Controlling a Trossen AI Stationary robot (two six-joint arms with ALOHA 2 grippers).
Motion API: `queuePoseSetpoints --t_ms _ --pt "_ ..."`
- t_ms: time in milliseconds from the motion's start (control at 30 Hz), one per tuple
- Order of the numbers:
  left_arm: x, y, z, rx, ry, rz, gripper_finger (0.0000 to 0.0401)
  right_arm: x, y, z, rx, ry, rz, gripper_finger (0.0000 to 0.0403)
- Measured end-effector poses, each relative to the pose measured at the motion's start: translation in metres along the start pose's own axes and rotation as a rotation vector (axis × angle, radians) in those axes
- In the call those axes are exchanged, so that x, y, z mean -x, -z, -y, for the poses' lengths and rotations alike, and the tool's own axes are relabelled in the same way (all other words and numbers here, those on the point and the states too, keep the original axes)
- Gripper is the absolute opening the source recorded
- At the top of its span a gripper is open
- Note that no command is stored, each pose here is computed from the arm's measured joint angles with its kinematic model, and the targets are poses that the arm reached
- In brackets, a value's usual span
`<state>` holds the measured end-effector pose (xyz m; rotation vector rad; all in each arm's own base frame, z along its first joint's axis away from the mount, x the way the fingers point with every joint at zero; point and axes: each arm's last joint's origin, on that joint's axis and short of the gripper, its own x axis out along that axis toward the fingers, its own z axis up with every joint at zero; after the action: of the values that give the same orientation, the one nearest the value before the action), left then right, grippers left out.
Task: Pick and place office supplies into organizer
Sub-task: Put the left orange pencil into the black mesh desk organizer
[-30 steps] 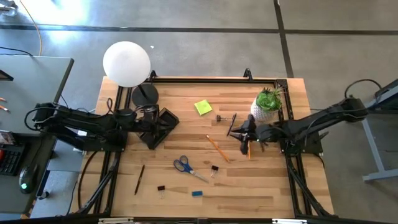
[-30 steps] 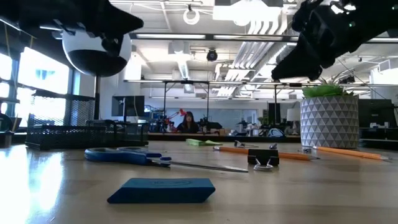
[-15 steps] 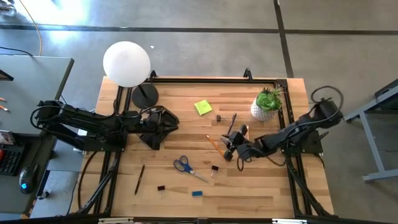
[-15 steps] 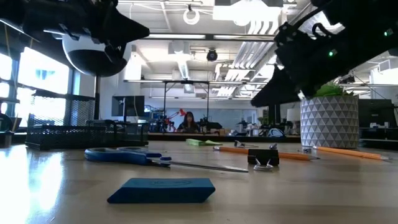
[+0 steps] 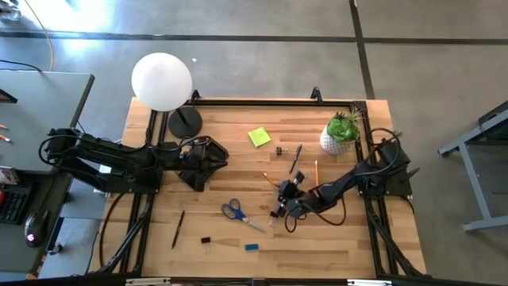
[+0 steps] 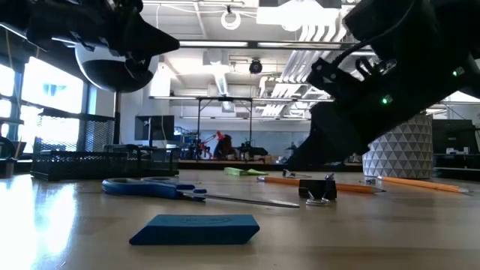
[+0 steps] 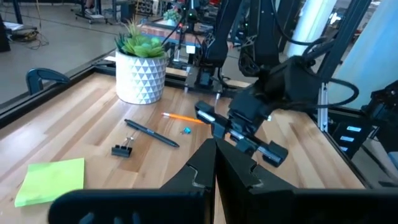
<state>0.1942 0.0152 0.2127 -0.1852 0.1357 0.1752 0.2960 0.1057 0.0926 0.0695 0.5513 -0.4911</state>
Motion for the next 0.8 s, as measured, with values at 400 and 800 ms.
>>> queuePoseSetpoints --t_ms 400,800 --pt "0.0 0.0 0.0 0.0 0.0 -0.001 0.0001 -0.008 0.016 0.002 -0.012 0.052 -0.043 0.0083" --pt "0.0 0.001 0.0 0.0 -0.001 -0.005 0.0001 -0.008 0.018 0.002 -0.003 0.037 -0.065 0.0043"
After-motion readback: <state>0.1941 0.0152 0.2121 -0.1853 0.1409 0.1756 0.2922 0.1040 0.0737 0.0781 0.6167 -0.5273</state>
